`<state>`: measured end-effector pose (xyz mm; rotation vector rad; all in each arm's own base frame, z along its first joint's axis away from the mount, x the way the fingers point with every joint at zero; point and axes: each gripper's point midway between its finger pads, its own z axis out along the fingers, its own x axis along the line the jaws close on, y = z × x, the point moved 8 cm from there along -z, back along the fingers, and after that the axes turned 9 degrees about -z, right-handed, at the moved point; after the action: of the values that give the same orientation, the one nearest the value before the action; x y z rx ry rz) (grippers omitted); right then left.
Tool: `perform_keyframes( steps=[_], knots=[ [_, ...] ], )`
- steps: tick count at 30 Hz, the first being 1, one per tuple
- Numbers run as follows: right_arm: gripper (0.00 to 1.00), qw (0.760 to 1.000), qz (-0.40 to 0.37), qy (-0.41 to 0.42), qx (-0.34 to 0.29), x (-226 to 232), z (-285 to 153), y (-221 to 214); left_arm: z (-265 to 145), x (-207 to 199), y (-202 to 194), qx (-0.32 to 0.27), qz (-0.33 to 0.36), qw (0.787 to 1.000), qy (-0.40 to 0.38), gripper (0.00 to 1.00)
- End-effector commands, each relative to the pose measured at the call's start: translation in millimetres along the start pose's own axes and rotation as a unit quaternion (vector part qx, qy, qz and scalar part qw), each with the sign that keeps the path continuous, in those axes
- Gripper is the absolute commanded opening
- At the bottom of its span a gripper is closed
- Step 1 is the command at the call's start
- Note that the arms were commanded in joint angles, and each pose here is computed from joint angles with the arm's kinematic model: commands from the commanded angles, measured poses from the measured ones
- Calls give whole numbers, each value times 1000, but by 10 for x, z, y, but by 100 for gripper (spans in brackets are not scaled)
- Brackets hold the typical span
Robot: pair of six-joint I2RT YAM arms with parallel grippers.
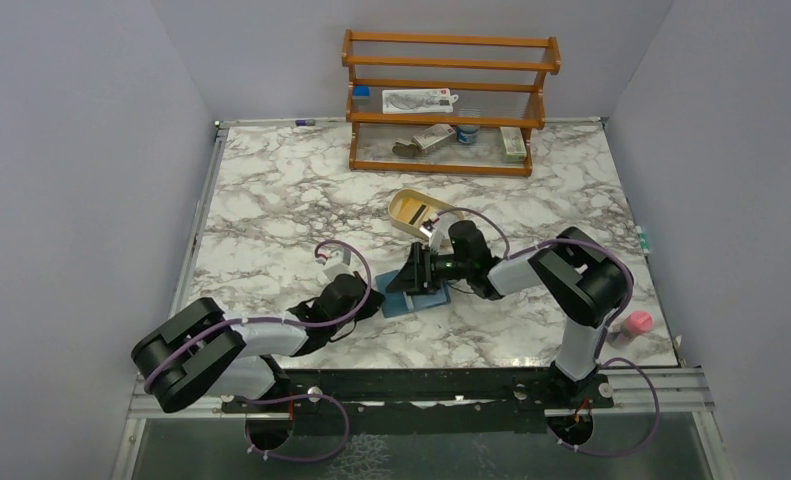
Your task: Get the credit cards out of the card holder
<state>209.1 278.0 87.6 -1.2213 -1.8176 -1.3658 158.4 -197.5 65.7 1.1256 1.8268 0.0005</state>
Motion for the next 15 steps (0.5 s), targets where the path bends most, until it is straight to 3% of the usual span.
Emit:
perform_keyframes(
  steps=[1, 7, 15],
  knots=[
    [70, 999, 0, 8, 50, 14, 110, -174, -64, 139, -53, 14, 4, 1000, 26, 0],
    [68, 997, 25, -30, 68, -116, 217, -278, -106, 80, -7, 1, -9, 1000, 11, 0],
    [68, 997, 38, -4, 69, -51, 323, -285, -130, 28, 26, -6, -15, 1000, -2, 0]
  ],
)
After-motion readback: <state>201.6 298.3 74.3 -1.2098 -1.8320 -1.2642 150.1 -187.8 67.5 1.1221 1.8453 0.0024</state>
